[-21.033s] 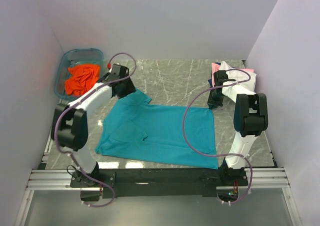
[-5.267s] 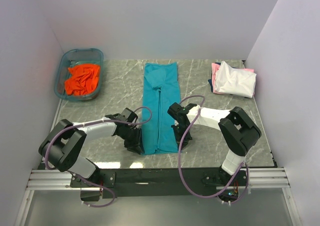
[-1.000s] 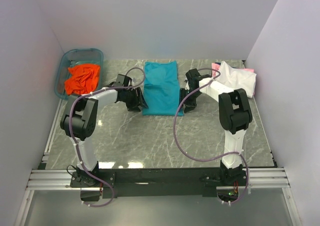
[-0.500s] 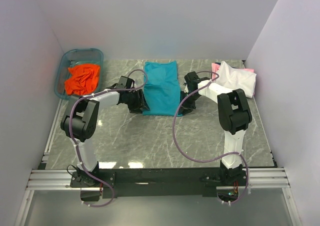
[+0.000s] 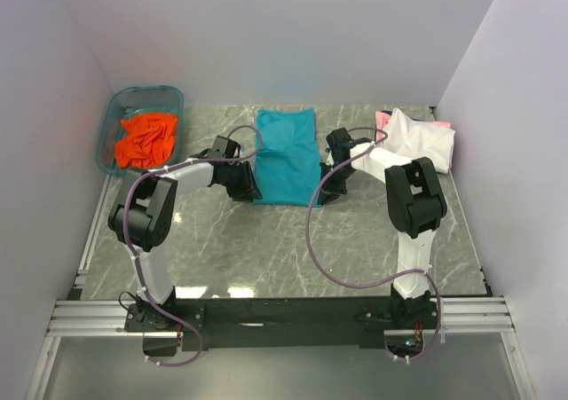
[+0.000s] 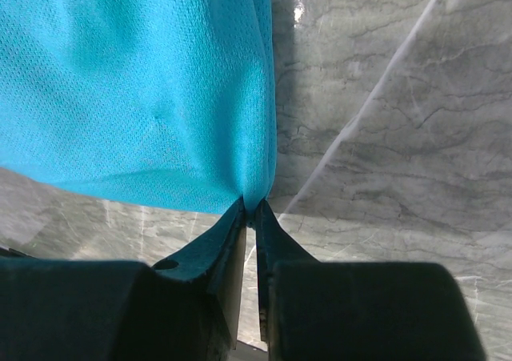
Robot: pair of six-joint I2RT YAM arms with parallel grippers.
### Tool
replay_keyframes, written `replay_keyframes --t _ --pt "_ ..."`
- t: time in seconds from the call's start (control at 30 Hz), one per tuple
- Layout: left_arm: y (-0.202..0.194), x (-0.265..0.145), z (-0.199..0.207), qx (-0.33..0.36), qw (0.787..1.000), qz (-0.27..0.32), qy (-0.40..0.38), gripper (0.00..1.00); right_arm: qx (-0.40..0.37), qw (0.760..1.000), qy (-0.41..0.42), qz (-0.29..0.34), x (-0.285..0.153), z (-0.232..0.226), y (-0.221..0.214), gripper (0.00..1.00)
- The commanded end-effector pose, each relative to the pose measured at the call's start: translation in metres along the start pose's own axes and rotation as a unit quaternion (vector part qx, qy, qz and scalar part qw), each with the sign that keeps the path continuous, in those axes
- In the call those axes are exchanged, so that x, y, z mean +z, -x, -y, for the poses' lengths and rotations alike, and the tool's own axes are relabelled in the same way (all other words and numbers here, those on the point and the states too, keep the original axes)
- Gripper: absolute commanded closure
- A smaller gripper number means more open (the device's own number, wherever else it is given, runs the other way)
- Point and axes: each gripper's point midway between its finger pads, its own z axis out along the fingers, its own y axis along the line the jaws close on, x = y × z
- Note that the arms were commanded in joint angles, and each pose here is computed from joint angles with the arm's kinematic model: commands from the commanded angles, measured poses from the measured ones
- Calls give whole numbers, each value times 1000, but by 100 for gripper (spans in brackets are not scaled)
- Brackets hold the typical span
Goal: Fold and stack the t-shirts
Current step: Fold the tshirt
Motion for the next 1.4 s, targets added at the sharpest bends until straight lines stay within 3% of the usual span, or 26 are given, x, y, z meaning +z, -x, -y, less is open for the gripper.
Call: replay_keyframes --t 0.0,0.47,0.6,1.03,1.37 --pt "0 -5 6 1 1000 5 3 63 -9 1000 6 13 -6 -7 1 85" --pt "-15 -1 -9 -5 999 -8 33 82 -12 1000 6 14 -9 -9 3 94" --pt "-20 2 -12 -1 999 -13 41 99 -12 1000 1 10 -9 -7 1 100" --pt "-15 -11 -27 -1 996 22 91 100 -6 999 -28 28 -23 1 4 100" --pt "-19 -22 2 21 998 27 58 100 -11 999 -16 26 -30 -3 -1 100"
